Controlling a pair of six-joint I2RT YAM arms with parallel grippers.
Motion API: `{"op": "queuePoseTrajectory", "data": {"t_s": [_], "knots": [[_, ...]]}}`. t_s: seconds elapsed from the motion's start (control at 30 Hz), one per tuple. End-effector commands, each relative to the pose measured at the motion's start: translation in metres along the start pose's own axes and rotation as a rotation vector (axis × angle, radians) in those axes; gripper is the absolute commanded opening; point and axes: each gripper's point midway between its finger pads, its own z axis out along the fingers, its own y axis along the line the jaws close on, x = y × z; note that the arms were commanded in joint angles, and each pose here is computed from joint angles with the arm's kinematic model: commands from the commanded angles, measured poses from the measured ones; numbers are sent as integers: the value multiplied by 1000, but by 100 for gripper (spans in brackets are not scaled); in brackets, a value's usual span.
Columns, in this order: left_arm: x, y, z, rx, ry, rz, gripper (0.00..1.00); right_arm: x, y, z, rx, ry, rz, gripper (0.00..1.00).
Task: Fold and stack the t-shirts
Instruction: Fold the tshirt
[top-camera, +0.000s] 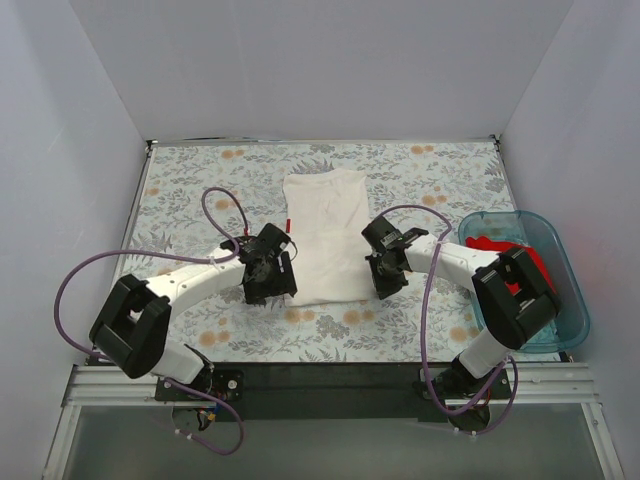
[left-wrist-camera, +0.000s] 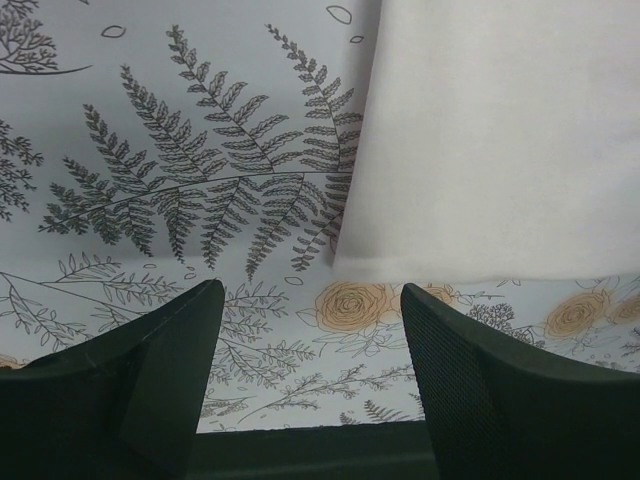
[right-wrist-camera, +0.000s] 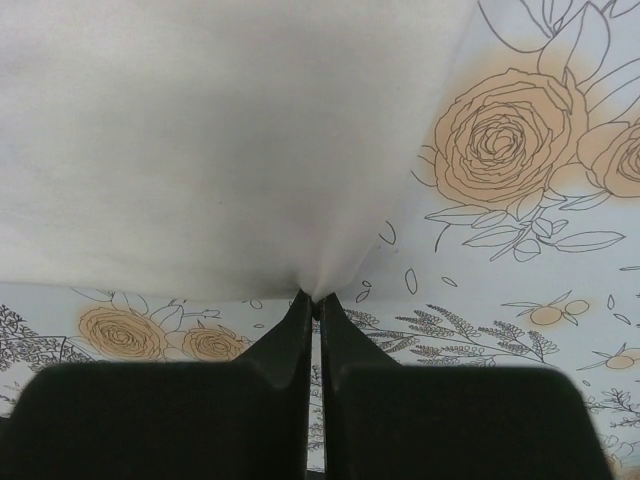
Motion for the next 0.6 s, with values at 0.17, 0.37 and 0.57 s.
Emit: {"op": "queuePoseTrajectory", "data": {"t_s": [0.17, 0.37, 0.57], "knots": [[0, -29, 3, 20, 12, 8, 55, 38, -7, 30, 11, 125, -22, 1], [12, -30, 14, -26, 55, 40, 42, 36, -7, 29, 2, 112, -22, 1], [22, -21, 28, -96, 101, 54, 42, 35, -5, 28, -6, 108, -24, 1]]}}
